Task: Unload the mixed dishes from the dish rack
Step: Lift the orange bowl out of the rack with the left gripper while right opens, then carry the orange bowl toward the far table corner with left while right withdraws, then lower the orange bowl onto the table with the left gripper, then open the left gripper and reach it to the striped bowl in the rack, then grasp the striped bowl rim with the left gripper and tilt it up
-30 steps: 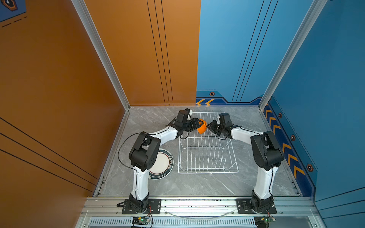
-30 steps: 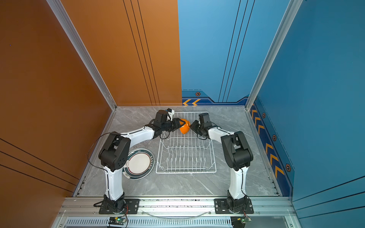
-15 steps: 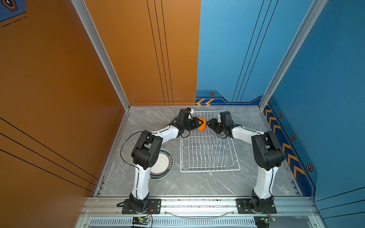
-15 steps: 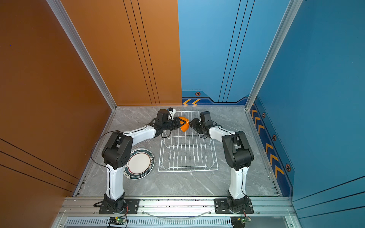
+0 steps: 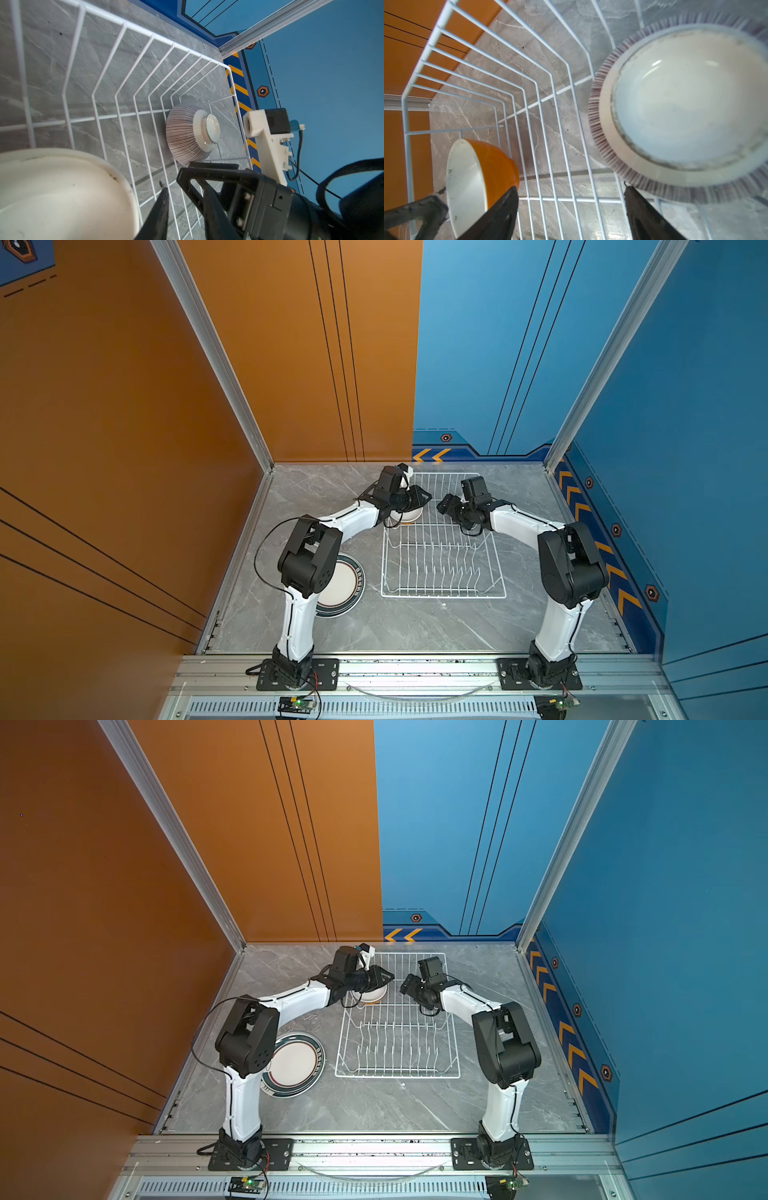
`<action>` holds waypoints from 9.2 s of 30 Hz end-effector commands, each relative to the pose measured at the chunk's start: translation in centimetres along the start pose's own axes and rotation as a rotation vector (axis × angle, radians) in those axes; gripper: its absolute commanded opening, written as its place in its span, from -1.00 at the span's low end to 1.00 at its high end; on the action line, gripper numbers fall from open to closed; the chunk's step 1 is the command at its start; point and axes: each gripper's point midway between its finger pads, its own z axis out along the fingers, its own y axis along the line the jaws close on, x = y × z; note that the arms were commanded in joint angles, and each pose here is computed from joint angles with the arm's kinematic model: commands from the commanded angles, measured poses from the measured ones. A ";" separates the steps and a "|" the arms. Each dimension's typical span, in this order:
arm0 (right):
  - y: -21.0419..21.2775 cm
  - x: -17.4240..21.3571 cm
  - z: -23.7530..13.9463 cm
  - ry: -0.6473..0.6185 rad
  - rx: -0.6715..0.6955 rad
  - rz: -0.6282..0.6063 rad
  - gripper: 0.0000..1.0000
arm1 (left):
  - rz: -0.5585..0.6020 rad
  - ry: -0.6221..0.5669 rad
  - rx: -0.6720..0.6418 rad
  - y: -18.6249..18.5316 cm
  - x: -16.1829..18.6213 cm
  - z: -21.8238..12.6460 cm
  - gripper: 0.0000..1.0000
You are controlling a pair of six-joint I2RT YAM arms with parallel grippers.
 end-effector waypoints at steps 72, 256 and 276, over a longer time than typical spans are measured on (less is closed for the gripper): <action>-7.7 2.1 -29.6 -0.531 0.106 0.008 0.87 | 0.686 0.249 -0.773 1.3 0.9 -2.8 -1.00; -6.1 2.2 -29.9 -0.334 -0.098 0.020 0.99 | -0.194 0.074 0.129 -3.5 2.5 11.5 0.42; -6.8 2.7 -29.6 -0.326 -0.094 0.040 0.99 | -0.155 0.069 0.363 -11.4 2.8 10.8 0.07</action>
